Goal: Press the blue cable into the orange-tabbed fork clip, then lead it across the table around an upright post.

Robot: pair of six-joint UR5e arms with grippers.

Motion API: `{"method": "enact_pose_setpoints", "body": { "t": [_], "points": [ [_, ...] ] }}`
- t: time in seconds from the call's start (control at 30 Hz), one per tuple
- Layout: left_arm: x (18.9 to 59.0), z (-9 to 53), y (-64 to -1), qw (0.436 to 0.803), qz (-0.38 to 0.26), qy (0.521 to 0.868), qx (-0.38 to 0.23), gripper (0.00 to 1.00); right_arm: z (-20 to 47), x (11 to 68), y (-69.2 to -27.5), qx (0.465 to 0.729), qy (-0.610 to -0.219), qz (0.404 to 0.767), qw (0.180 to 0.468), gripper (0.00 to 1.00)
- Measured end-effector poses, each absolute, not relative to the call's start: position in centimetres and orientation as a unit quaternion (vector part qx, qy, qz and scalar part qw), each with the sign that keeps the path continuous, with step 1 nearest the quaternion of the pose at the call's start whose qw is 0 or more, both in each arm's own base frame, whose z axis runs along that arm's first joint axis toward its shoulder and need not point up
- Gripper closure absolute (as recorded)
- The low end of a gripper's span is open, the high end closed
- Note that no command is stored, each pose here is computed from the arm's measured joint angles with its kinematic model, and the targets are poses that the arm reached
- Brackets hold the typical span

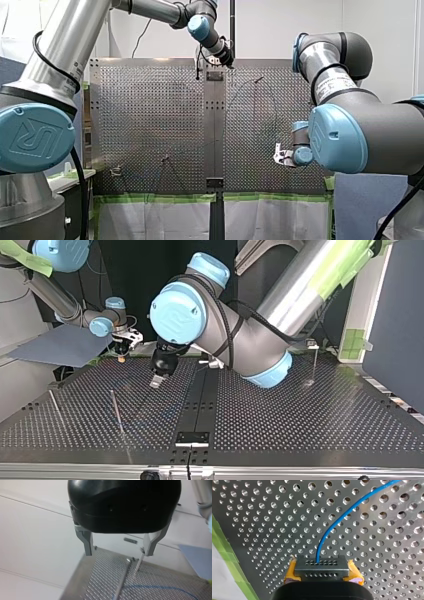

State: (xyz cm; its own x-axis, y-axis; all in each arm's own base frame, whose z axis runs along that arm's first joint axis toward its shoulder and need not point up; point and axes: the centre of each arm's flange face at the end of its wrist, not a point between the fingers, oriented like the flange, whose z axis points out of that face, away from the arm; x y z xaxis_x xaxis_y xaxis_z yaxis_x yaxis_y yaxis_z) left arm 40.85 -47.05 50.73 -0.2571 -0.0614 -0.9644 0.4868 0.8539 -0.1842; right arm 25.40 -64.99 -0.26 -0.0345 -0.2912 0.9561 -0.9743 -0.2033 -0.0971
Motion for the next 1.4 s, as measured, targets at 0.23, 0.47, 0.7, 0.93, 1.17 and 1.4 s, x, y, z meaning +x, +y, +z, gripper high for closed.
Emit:
{"method": "enact_pose_setpoints", "body": {
  "t": [0.23, 0.47, 0.7, 0.93, 1.17, 1.4],
  "points": [
    [40.8, 53.7, -47.5, 0.603, -0.268, 0.741, 0.129, 0.0, -0.3, 25.4, -65.0, 0.601, -0.527, 0.49, 0.348, 1.0],
    [41.0, 56.5, -47.0, 0.623, -0.265, 0.728, 0.103, 0.0, -0.2, 25.3, -65.0, 0.601, -0.527, 0.49, 0.349, 1.0],
    [41.1, 58.4, -46.1, 0.638, -0.243, 0.727, 0.074, 0.0, -0.3, 25.3, -65.0, 0.602, -0.527, 0.489, 0.348, 1.0],
    [41.4, 57.5, -45.3, 0.638, -0.21, 0.739, 0.053, 0.0, -0.3, 25.3, -65.0, 0.603, -0.527, 0.489, 0.347, 1.0],
    [42.2, 54.9, -44.7, 0.64, -0.175, 0.747, 0.042, 0.0, -0.3, 25.3, -65.0, 0.602, -0.527, 0.488, 0.348, 1.0],
    [42.4, 53.9, -44.9, 0.639, -0.179, 0.746, 0.053, 0.0, -0.3, 25.3, -65.0, 0.603, -0.527, 0.487, 0.348, 1.0]
  ]
}}
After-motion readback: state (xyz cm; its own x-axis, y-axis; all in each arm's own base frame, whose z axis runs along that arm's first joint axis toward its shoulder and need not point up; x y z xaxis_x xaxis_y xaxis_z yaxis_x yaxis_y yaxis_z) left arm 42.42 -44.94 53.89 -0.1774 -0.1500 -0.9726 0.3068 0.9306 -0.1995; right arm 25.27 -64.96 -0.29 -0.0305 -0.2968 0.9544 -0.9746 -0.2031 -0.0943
